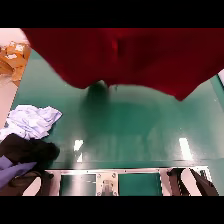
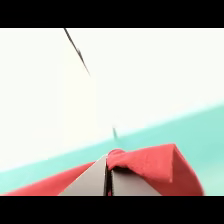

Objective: Fold the shirts.

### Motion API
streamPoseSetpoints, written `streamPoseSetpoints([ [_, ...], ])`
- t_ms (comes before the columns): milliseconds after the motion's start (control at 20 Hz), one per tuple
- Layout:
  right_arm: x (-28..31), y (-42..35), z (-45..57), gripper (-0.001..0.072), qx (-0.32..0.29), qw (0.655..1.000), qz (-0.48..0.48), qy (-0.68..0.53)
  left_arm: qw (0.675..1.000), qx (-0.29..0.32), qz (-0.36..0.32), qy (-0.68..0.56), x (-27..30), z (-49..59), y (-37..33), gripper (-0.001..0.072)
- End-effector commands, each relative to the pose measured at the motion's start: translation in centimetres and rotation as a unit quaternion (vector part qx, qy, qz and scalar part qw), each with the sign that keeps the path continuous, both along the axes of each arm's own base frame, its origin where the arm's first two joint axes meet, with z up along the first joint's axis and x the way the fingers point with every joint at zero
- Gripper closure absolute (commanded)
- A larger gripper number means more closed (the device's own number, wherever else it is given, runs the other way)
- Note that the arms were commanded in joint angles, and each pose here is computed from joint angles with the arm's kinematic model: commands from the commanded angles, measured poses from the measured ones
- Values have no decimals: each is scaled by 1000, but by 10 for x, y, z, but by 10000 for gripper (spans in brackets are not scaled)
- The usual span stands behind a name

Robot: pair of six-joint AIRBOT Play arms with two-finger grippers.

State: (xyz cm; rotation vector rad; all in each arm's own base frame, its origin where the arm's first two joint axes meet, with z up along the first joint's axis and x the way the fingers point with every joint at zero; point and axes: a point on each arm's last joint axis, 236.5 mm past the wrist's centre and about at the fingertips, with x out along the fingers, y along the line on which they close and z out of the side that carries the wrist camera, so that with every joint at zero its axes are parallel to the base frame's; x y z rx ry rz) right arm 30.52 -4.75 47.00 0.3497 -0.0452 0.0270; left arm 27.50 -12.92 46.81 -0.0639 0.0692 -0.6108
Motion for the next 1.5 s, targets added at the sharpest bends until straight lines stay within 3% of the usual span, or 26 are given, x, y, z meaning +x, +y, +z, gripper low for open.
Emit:
streamPoseSetpoints([
  [0, -82, 25, 107, 702, -80, 986, -74, -125, 982, -24, 15, -187, -127, 110, -3, 684],
  [200, -96, 20, 110, 701, -96, 983, -107, -117, 977, -16, 48, -209, -140, 123, 8, 684],
  [350, -62, 4, 66, 701, -63, 993, -88, -47, 993, -11, 61, -105, -78, 79, 17, 684],
  [550, 15, -27, -47, 701, 28, 996, -33, 75, 993, -10, 47, 109, 48, -41, 21, 683],
  [750, 96, -29, -230, 701, 101, 965, 27, 240, 956, -9, 25, 292, 151, -197, 23, 683],
  [1050, 173, -30, -451, 702, 183, 898, 21, 399, 887, -41, 0, 461, 236, -404, 7, 683],
  [1250, 223, -35, -494, 703, 208, 884, 49, 416, 885, -70, 57, 457, 279, -461, 15, 684],
  [1450, 272, -45, -465, 701, 199, 901, 69, 379, 900, -97, 107, 411, 308, -449, 34, 684],
])
